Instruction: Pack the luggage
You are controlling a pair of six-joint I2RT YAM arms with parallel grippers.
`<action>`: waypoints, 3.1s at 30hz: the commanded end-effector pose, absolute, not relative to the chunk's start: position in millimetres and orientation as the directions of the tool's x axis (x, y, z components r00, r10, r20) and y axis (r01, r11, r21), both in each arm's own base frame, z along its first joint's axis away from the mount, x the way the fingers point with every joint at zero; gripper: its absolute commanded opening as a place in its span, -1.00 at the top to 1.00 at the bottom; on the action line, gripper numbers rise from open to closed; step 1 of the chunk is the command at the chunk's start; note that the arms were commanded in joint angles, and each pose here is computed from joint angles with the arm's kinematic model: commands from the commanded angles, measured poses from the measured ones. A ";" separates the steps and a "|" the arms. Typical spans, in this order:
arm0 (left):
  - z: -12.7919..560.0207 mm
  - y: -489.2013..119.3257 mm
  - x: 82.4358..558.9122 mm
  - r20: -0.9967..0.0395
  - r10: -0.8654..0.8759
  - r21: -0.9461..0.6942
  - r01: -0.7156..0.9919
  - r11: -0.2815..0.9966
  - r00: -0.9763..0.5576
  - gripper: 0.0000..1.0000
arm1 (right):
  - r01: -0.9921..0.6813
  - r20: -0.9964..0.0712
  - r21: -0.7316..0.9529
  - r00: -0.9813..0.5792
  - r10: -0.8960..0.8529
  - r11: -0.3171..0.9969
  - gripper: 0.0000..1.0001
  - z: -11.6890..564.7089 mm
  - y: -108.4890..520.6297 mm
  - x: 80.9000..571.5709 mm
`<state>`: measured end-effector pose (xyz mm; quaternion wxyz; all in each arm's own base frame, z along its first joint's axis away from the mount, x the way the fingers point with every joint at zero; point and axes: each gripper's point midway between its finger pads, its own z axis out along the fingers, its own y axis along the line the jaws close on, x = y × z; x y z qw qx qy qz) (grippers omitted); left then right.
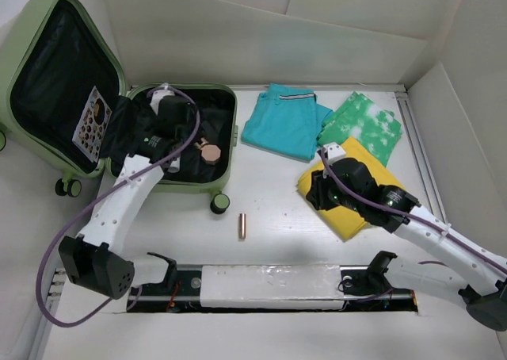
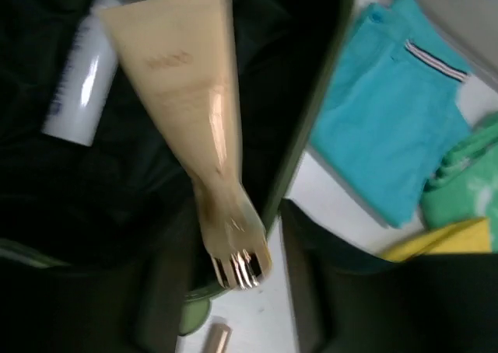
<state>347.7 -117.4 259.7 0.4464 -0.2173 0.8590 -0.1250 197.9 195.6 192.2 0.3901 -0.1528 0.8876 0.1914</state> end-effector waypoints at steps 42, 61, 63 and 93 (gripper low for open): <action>26.3 -235.2 181.8 -0.420 -0.012 -0.063 0.016 0.998 -0.908 1.00 | -0.423 -0.811 0.245 -0.582 -0.055 0.873 0.27 255.5 184.4 190.2; 222.3 -178.3 277.9 -0.643 -0.342 -0.355 -0.128 0.926 -0.685 1.00 | -0.911 -0.876 0.322 -0.183 0.446 0.259 -0.98 670.0 198.1 116.2; 229.3 -168.5 283.5 -0.657 -0.351 -0.346 -0.147 0.927 -0.668 1.00 | -0.909 -0.871 0.348 -0.222 0.439 0.230 -0.98 667.9 198.5 118.4; 199.9 -28.2 359.4 -0.635 -0.590 -0.412 -0.427 0.805 -0.499 -0.10 | -0.901 -0.873 0.371 -0.254 0.416 0.227 -0.98 627.6 186.3 168.2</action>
